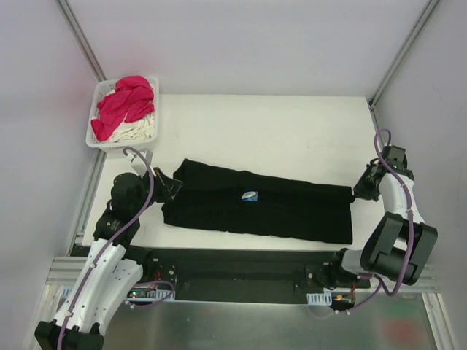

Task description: Fold and stack the t-shirts

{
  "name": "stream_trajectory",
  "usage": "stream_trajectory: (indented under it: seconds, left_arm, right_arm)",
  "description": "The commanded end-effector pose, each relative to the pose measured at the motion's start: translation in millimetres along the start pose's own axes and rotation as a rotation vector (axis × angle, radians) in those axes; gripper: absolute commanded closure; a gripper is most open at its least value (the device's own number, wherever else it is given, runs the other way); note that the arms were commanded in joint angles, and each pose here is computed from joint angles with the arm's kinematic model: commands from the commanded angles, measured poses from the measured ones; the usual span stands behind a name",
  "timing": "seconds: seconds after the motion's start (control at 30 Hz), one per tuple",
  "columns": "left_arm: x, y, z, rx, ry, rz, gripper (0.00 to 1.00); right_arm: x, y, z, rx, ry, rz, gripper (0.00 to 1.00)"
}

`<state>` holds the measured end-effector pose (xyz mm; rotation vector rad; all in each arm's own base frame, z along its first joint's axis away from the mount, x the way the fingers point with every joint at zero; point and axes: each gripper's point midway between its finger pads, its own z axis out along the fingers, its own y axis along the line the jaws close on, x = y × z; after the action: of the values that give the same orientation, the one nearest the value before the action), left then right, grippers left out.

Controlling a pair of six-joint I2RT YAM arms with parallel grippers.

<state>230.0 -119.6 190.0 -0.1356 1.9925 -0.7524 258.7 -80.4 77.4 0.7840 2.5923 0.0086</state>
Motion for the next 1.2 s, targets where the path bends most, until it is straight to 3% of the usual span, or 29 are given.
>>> stream_trajectory:
  seconds: [0.0, 0.77, 0.8, 0.83, 0.87, 0.9, 0.97, 1.0, 1.03, 1.17]
  left_arm:
    - [5.7, 3.2, -3.8, -0.017, -0.003, -0.040, 1.00]
    - [36.7, 20.1, -8.2, -0.093, 0.078, -0.072, 1.00]
    - [36.7, 21.4, -7.7, -0.104, 0.084, -0.077, 1.00]
    - [38.9, 22.8, -9.0, -0.119, 0.099, -0.087, 0.92]
    - [33.3, 18.7, -10.3, -0.113, 0.094, -0.084, 0.69]
    - [30.6, 21.1, -10.6, -0.133, 0.088, -0.081, 0.56]
    - [19.3, 19.2, -17.2, -0.153, 0.060, -0.070, 0.34]
    - [11.4, 17.5, -21.3, -0.157, 0.034, -0.056, 0.07]
    - [4.9, 19.5, -24.3, -0.179, 0.013, -0.041, 0.01]
    - [-38.3, -6.1, -35.0, -0.154, -0.045, 0.009, 0.01]
  right_arm:
    - [-22.4, -3.3, -6.0, 0.023, -0.046, 0.002, 0.99]
    - [-12.6, -3.0, 8.8, 0.017, 0.004, 0.006, 0.99]
    - [-12.4, -1.7, 8.0, 0.009, 0.004, 0.006, 0.94]
    - [-11.9, -0.9, 7.2, 0.004, 0.004, 0.006, 0.84]
    - [-11.7, 0.4, 5.6, -0.004, 0.001, 0.005, 0.75]
    - [-13.8, 4.3, 0.5, -0.027, -0.016, 0.001, 0.60]
    - [-17.2, 8.0, -8.0, -0.048, -0.038, -0.006, 0.44]
    - [-22.1, 11.0, -17.2, -0.063, -0.066, -0.011, 0.30]
    - [-24.8, 11.8, -24.5, -0.065, -0.073, -0.014, 0.23]
    - [-38.4, 26.0, -53.9, -0.136, -0.133, -0.027, 0.04]
